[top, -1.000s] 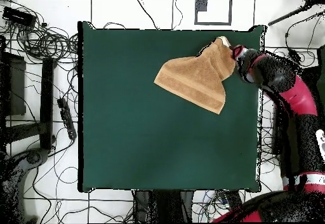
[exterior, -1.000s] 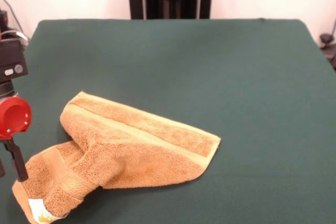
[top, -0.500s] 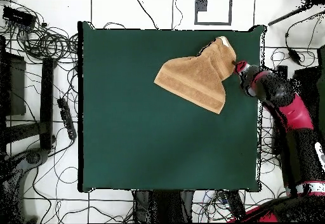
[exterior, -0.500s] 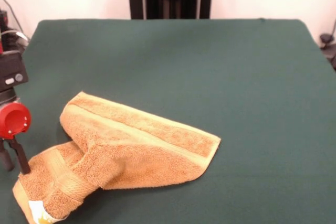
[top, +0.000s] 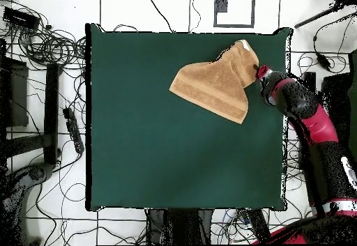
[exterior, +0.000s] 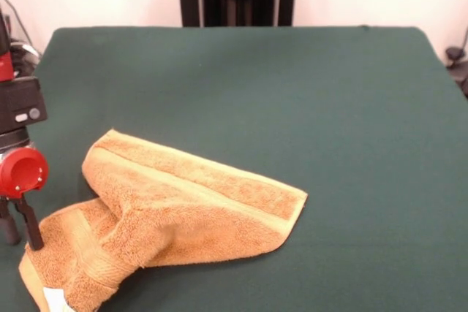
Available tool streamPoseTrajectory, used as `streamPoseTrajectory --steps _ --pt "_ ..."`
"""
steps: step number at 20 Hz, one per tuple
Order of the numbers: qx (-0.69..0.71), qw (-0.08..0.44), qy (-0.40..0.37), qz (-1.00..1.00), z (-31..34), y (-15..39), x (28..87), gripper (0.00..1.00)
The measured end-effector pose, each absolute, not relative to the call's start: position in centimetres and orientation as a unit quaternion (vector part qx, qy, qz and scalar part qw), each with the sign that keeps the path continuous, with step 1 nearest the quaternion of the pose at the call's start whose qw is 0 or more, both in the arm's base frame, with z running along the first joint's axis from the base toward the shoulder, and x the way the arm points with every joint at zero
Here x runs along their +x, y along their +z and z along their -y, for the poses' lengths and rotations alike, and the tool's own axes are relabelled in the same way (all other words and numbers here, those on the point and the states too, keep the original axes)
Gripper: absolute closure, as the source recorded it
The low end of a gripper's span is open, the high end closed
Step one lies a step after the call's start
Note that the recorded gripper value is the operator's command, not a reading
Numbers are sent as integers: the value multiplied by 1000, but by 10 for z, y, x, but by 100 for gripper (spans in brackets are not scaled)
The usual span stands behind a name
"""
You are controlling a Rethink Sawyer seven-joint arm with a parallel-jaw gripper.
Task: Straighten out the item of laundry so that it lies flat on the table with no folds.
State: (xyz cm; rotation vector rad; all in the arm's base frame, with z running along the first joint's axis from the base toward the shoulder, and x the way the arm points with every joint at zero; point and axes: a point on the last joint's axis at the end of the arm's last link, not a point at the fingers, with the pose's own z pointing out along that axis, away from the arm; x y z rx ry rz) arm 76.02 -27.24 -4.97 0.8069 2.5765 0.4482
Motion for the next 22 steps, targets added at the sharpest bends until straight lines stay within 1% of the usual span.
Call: streamPoseTrajectory --steps 12,22 --pt "289 220 161 -918 261 -52 766 0" --pt "290 222 164 -917 259 -52 767 0"
